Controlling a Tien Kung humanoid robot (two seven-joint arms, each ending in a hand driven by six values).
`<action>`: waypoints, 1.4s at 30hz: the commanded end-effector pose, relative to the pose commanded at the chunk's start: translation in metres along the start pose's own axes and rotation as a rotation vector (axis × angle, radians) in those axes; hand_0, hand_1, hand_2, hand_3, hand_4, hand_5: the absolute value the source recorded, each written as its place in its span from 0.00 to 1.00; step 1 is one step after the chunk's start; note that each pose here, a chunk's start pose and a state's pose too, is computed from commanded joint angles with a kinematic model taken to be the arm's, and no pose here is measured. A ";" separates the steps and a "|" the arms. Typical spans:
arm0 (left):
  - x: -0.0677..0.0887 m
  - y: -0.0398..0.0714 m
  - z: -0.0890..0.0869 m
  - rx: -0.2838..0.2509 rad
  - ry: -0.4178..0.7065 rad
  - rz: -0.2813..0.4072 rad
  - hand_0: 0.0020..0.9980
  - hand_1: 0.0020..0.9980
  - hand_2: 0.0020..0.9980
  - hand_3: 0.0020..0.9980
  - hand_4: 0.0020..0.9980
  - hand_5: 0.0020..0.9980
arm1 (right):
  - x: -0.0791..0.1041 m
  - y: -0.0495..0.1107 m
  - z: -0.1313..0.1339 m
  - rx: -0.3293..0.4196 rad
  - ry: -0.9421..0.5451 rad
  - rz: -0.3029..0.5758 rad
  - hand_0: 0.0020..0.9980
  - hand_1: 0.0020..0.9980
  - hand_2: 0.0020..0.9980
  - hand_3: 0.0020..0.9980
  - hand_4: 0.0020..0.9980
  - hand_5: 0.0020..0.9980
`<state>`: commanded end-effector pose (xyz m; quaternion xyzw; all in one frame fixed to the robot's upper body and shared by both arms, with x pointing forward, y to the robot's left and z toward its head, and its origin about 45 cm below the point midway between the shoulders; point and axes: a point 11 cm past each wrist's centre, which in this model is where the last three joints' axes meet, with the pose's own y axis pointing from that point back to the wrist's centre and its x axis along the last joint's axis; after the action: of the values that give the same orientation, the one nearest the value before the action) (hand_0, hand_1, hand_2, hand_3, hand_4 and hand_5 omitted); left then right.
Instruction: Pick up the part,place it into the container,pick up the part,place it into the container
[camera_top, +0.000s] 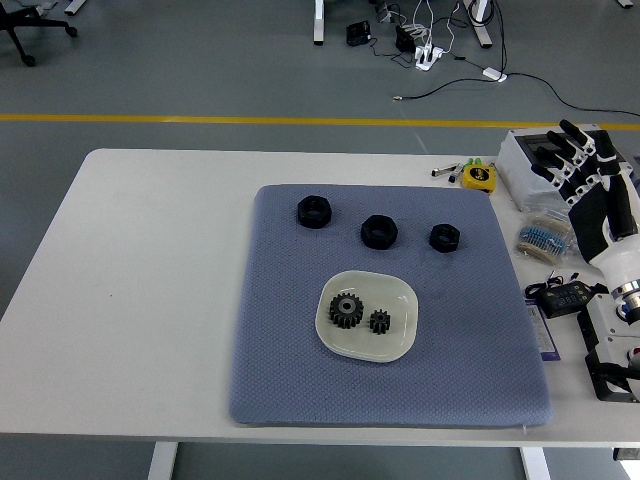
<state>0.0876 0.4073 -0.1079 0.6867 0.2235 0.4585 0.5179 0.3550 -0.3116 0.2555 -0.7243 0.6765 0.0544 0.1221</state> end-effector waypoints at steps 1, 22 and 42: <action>-0.001 0.000 -0.001 0.002 -0.001 0.001 0.70 0.67 0.67 0.58 0.67 0.62 | 0.001 0.001 0.001 -0.005 -0.001 0.000 0.85 0.86 0.88 0.88 1.00 0.89; -0.013 0.000 -0.025 0.077 -0.004 0.010 0.70 0.67 0.66 0.58 0.67 0.63 | 0.030 0.025 -0.004 -0.021 0.018 0.064 0.84 0.85 0.88 0.89 1.00 0.92; -0.013 0.000 -0.053 0.076 0.071 0.025 0.73 0.71 0.66 0.58 0.66 0.62 | 0.045 0.063 0.007 -0.113 0.143 0.060 0.80 0.82 0.84 0.88 1.00 0.94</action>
<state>0.0354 0.4239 -0.1109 0.6921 0.2504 0.4800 0.4775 0.2970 -0.3563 0.2314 -0.7114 0.7007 0.0442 0.0309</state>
